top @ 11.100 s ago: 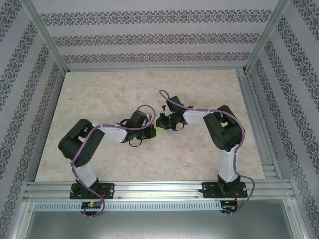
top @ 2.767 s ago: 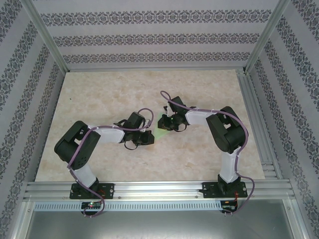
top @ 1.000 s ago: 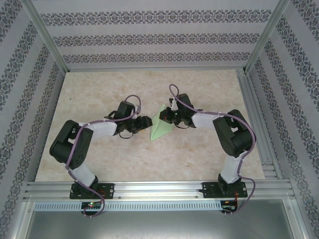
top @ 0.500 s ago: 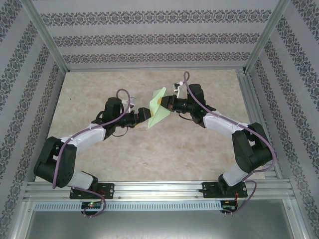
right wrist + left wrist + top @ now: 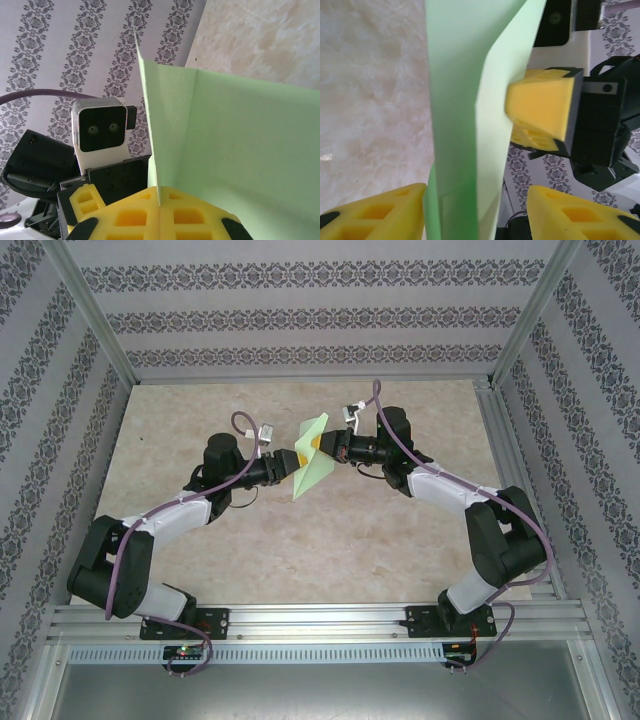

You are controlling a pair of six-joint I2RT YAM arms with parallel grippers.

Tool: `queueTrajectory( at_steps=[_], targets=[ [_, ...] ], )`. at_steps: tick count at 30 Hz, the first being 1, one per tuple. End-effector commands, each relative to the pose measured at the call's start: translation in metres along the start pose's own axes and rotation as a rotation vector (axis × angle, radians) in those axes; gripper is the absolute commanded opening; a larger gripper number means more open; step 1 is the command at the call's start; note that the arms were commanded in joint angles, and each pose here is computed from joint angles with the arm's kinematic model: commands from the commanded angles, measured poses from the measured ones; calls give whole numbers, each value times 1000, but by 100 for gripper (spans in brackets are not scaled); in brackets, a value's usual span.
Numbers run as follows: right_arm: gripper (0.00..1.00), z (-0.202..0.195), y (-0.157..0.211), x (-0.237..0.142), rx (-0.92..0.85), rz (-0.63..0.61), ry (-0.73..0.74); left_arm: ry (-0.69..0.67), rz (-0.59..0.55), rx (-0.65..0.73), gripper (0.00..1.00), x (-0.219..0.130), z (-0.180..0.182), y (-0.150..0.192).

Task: Fold a paper plane with a square sheet of paper (pick it up from the middle)
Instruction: Turn over the paper at the center of the table.

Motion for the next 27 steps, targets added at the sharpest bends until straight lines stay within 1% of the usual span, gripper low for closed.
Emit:
queueTrajectory(
  at_steps=[1, 6, 10, 14, 15, 18, 20, 21, 24, 27],
  targets=[
    [5, 9, 4, 3, -23, 25, -49, 60, -16, 27, 49, 0, -10, -3],
    [6, 7, 2, 3, -17, 24, -47, 68, -24, 37, 35, 0, -12, -4],
    [8, 3, 1, 0, -9, 14, -36, 45, -28, 40, 20, 0, -7, -3],
    [15, -1, -1, -5, -11, 0, -12, 32, -28, 39, 10, 1, -2, -2],
    [19, -1, -1, -7, -16, -5, -1, 26, -29, 40, 8, 1, -1, -2],
    [35, -7, -4, -17, -36, -44, 69, -26, -21, 52, 6, 0, 4, -1],
    [48, -13, -7, -28, -62, -91, 148, -86, -8, 69, 6, -3, 9, 0],
    [52, -16, -8, -34, -79, -113, 188, -116, -1, 79, 6, -5, 11, 0],
    [66, -25, -11, -55, -148, -200, 351, -282, 37, 126, 7, -14, 23, 2],
    [75, -32, -13, -76, -206, -283, 478, -517, 92, 181, 7, -31, 39, 5]
  ],
)
Point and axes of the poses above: each hand's point on the last joint's axis, 136 mm out from that joint toward the fingers, its own x axis out along the fingers, its own z axis along the line the jaws close on, y = z × x, the point moved 3 cm from there along -x, back along the fingers, and after that the axes turned 11 degrees about x, right-handed, at the moved point
